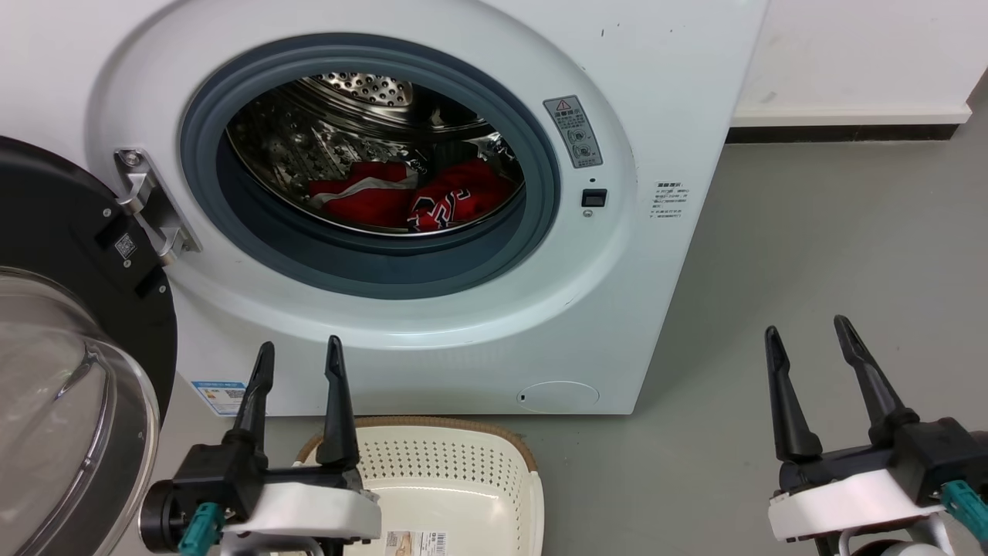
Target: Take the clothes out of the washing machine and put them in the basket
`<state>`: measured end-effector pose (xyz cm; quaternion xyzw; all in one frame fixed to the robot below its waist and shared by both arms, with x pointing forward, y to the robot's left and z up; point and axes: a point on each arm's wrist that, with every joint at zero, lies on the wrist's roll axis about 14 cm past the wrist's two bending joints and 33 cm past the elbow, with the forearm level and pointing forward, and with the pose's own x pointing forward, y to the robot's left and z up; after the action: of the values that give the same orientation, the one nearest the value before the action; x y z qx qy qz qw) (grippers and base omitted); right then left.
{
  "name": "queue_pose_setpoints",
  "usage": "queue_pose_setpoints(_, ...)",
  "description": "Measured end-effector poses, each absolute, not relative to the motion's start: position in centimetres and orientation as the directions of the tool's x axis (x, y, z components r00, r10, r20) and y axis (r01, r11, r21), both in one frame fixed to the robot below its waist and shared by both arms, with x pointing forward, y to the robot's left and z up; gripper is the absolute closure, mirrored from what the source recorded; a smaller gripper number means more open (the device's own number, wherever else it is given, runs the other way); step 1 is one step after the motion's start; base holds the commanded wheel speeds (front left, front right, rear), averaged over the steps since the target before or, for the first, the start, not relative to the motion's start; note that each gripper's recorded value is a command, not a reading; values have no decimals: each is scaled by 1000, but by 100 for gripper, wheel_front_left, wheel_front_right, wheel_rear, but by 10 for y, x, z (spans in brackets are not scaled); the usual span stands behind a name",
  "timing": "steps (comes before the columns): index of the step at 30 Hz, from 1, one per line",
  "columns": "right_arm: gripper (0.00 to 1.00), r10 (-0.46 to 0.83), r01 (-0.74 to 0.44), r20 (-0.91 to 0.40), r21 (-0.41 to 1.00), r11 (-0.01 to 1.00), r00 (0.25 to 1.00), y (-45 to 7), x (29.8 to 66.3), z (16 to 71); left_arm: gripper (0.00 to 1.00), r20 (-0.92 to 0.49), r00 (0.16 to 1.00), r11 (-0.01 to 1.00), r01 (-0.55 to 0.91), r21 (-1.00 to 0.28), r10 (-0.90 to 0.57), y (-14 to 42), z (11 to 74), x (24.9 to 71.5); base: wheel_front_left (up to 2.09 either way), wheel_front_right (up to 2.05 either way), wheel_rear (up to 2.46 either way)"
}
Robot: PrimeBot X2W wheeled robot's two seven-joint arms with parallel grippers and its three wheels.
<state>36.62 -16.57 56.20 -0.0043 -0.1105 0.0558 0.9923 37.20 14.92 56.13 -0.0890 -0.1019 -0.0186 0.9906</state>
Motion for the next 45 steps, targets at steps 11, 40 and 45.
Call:
queue_pose_setpoints(11,0,146,-121,227,-124,985,963,-158,365,563,0,203,978,996,57,-68,-43,139,554,369,0,0,0)
queue_pose_setpoints(40,0,107,-88,157,-128,988,982,-173,361,534,0,146,985,995,93,23,-96,134,526,364,0,0,0)
queue_pose_setpoints(45,0,111,-91,157,-128,988,981,-172,360,534,0,146,984,995,95,21,-97,134,526,364,0,0,0)
